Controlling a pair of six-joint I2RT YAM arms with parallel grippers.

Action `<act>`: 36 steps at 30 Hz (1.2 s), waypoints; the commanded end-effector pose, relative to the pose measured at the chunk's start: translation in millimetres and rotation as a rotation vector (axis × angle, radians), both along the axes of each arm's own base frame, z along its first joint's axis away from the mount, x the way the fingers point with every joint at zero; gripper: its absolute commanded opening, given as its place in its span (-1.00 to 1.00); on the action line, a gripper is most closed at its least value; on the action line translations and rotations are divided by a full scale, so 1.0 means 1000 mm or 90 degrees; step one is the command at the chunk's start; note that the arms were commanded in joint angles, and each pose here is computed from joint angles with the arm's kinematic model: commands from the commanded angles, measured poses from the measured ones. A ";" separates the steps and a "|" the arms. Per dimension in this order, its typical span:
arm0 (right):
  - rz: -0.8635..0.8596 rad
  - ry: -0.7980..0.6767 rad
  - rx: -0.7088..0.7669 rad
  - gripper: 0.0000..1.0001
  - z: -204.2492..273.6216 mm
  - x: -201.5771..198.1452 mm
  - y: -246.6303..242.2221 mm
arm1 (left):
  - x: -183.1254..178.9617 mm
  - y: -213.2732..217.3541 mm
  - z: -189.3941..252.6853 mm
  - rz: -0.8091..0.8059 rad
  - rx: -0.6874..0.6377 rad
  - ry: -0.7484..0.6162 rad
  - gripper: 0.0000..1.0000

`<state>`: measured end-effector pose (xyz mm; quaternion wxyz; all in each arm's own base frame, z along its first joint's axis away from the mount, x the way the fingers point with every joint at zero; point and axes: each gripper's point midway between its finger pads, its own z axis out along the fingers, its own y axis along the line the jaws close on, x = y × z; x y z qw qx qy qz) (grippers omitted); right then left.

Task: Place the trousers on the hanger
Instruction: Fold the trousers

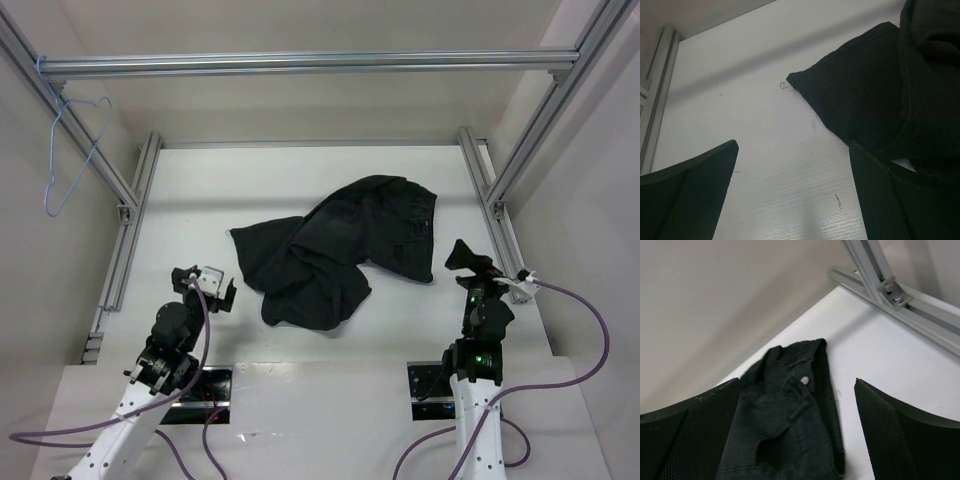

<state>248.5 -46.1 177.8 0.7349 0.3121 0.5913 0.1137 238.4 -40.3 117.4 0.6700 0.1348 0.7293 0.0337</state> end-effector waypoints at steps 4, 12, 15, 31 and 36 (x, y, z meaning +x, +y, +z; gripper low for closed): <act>0.063 -0.097 0.027 1.00 0.035 0.000 0.019 | -0.002 -0.023 0.071 -0.125 0.150 -0.163 0.99; 0.207 0.004 -0.087 1.00 0.051 0.018 0.055 | 0.005 0.019 0.111 0.016 0.213 -0.134 0.99; 0.233 0.111 -0.113 1.00 0.060 0.061 0.060 | 0.027 0.015 0.120 0.031 0.192 -0.036 0.99; 0.212 0.311 -0.315 1.00 0.041 0.184 0.083 | 0.076 -0.086 0.012 -0.209 -0.036 0.779 0.85; 0.272 0.334 -0.340 1.00 0.022 0.215 0.099 | 0.122 -0.070 -0.016 -0.178 0.035 0.865 0.85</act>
